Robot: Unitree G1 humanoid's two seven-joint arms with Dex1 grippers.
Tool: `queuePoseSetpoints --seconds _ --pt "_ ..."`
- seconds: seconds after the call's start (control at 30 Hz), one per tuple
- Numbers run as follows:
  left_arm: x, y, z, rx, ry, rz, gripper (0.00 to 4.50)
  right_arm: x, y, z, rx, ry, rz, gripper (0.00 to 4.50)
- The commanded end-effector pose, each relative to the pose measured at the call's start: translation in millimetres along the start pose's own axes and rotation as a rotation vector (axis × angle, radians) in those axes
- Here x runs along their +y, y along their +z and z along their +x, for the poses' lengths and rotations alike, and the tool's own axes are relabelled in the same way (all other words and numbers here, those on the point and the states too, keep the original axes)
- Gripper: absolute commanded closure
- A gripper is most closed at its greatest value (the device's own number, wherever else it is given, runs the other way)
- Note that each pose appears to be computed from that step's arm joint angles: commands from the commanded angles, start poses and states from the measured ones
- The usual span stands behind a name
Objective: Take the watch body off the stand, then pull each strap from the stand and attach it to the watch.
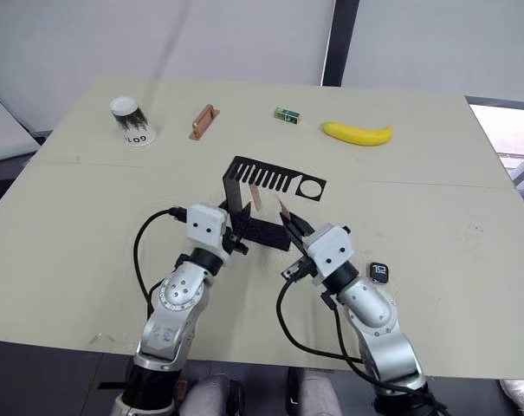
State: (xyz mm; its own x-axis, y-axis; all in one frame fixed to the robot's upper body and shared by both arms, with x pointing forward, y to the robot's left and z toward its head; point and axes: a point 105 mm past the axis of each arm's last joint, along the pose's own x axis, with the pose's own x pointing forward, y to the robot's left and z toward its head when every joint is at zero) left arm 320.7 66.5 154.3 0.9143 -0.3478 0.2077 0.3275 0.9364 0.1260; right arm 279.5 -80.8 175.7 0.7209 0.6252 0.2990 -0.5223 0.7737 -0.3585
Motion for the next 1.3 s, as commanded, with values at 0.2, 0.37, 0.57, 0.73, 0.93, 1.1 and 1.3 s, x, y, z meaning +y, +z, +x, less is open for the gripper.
queuePoseSetpoints --seconds 0.2,0.37,0.57,0.73,0.93,1.1,1.3 --pt "0.7 16.8 -22.0 -0.049 -0.083 0.016 2.75 -1.1 18.1 -3.1 -0.064 0.072 0.044 4.50" --pt "11.4 14.8 -31.3 -0.030 -0.113 0.043 2.75 -0.4 19.1 -4.8 -0.068 0.103 0.109 4.50" --pt "21.1 10.1 -46.2 0.001 -0.190 0.035 2.75 -3.5 20.9 -6.0 -0.072 0.119 0.179 4.50" --pt "29.3 9.8 -62.6 0.012 -0.268 0.005 1.88 -0.4 22.7 -9.4 -0.065 0.157 0.208 4.50" --pt "38.1 16.7 -98.5 0.078 -0.517 -0.069 0.04 -4.4 25.4 -23.6 -0.027 0.210 0.234 4.50" --pt "87.7 27.2 -111.2 0.177 -0.551 -0.100 0.04 -4.7 28.4 -38.6 0.025 0.301 0.297 4.50" --pt "79.0 53.5 -105.0 0.193 -0.750 -0.313 0.04 10.0 38.7 -43.1 0.050 0.459 0.580 4.50"
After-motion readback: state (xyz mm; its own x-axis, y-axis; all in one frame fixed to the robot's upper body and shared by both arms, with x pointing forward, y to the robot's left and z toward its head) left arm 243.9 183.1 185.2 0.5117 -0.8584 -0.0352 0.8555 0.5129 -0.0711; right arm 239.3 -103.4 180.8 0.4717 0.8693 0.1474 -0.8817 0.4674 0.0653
